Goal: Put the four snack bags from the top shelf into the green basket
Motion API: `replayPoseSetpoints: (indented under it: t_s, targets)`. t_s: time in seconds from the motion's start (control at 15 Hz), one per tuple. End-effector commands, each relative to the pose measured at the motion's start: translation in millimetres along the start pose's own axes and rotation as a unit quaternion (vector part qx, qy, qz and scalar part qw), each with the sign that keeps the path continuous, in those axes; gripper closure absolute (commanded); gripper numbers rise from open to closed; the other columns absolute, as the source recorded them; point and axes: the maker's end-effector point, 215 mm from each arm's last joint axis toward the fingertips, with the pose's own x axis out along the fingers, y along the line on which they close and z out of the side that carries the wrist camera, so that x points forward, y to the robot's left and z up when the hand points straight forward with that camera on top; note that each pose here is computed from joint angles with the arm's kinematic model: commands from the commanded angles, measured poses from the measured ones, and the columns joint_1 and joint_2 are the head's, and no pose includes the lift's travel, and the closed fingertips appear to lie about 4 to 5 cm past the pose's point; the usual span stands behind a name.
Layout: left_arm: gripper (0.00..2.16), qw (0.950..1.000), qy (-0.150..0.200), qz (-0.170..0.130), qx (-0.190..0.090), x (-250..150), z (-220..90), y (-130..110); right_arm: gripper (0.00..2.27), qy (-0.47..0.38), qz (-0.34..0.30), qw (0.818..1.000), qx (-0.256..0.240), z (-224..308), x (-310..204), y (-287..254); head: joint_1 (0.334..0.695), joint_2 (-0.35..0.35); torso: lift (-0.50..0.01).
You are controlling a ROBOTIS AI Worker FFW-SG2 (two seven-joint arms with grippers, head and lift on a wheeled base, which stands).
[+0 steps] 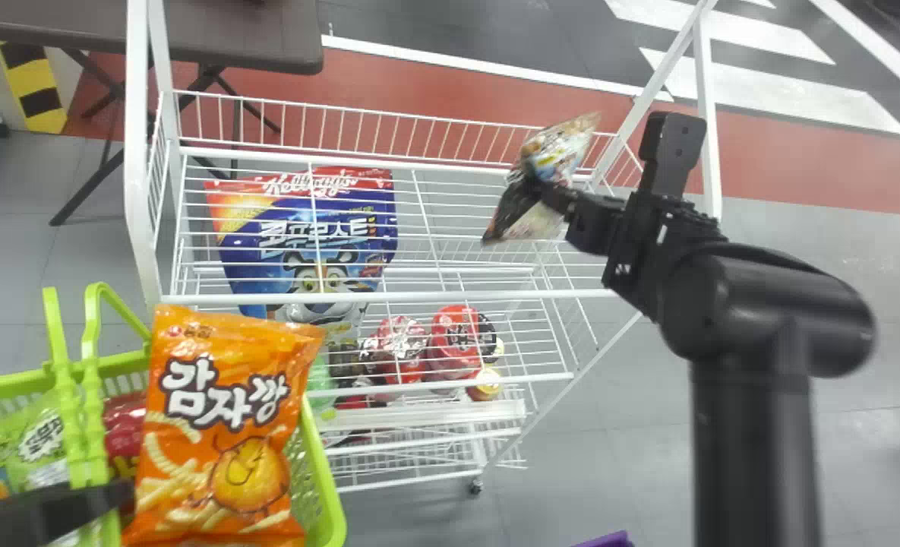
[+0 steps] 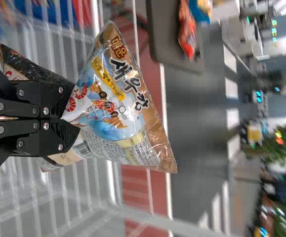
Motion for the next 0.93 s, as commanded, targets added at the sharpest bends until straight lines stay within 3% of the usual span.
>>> replayPoseSetpoints:
  t_s: [0.0, 0.4, 0.53, 0.87]
  targets:
    - [2.15, 1.0000, 0.001, -0.006, 0.002, 0.1, 0.9, -3.2, 2.25, 0.099, 0.102, 0.990, 0.002, -55.6, -57.0, 86.0, 0.695, -0.245, -0.004]
    - [2.15, 1.0000, 0.002, -0.008, -0.001, 2.6, 0.6, -5.2, 2.25, 0.080, 0.292, 0.953, -0.010, -47.1, -118.0, 229.6, 0.695, -0.016, -0.004]
    - [2.15, 0.9999, 0.004, -0.011, 0.004, 5.6, 4.6, -6.1, 2.25, 0.090, 0.328, 0.940, -0.017, -56.7, -126.5, 265.8, 0.695, 0.075, -0.004]
    - [2.15, 0.9994, -0.006, -0.016, 0.030, 5.2, 34.5, -15.5, 2.25, 0.131, 0.383, 0.914, -0.028, -94.1, -142.0, 322.5, 0.695, 0.203, -0.004]
